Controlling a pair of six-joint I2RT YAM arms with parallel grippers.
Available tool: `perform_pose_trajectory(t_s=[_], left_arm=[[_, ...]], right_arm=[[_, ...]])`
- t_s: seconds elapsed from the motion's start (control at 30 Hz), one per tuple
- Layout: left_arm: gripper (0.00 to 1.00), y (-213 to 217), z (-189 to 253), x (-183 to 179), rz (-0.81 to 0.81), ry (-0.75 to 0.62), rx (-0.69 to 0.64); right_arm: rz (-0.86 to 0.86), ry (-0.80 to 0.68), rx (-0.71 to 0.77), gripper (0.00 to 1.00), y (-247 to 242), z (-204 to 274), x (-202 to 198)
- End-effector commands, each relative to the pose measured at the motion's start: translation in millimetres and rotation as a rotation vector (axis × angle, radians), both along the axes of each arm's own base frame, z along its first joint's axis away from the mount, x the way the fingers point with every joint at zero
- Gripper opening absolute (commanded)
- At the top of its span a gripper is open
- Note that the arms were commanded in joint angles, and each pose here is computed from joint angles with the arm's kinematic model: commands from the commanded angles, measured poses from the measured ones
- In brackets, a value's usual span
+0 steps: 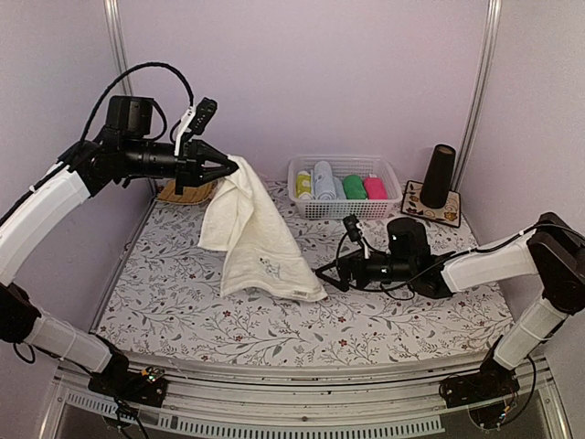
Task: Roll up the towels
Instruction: Pass from the left arm to the right
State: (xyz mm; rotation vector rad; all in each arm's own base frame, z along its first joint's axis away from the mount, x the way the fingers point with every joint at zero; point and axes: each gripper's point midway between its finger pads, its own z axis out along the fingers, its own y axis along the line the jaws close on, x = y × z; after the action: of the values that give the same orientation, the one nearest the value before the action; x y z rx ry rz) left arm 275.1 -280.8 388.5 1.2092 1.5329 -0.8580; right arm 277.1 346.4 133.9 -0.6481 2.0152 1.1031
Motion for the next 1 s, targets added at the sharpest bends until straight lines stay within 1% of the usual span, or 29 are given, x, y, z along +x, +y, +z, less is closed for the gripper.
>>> perform_pose_trajectory(t_s=[0.0,0.1,0.2,0.33,0.5,0.6,0.67,0.7,0.77,0.87,0.97], left_arm=[[0.00,-4,7,-14,-0.058,-0.054,-0.033],[0.00,-3,7,-16,-0.059,-0.065,-0.036],[0.00,-3,7,-18,-0.068,-0.069,-0.038],[0.00,-6,9,-22,-0.097,-0.073,-0.049],[0.00,-7,13,-24,-0.118,-0.079,-0.061],[0.00,-7,14,-26,-0.125,-0.079,-0.065],[0.00,-7,13,-26,-0.125,-0.078,-0.065],[0.00,-7,13,-26,-0.124,-0.077,-0.066],[0.00,-7,14,-24,-0.118,-0.078,-0.067],[0.00,-7,17,-24,-0.111,-0.085,-0.069],[0.00,-7,18,-24,-0.111,-0.086,-0.069]], right_arm=[[0.153,0.073,0.170,1.00,15,15,-33],[0.225,0.107,0.242,0.98,20,21,-46],[0.297,0.208,0.286,0.92,30,19,-53],[0.251,0.301,0.323,0.93,36,7,-43],[0.179,0.330,0.330,0.93,38,-5,-28],[0.167,0.320,0.339,0.92,37,-4,-22],[0.193,0.295,0.373,0.86,34,4,-25],[0.216,0.288,0.393,0.81,33,9,-29],[0.276,0.297,0.423,0.74,34,15,-38],[0.351,0.343,0.445,0.74,33,15,-53],[0.357,0.383,0.453,0.76,31,8,-57]])
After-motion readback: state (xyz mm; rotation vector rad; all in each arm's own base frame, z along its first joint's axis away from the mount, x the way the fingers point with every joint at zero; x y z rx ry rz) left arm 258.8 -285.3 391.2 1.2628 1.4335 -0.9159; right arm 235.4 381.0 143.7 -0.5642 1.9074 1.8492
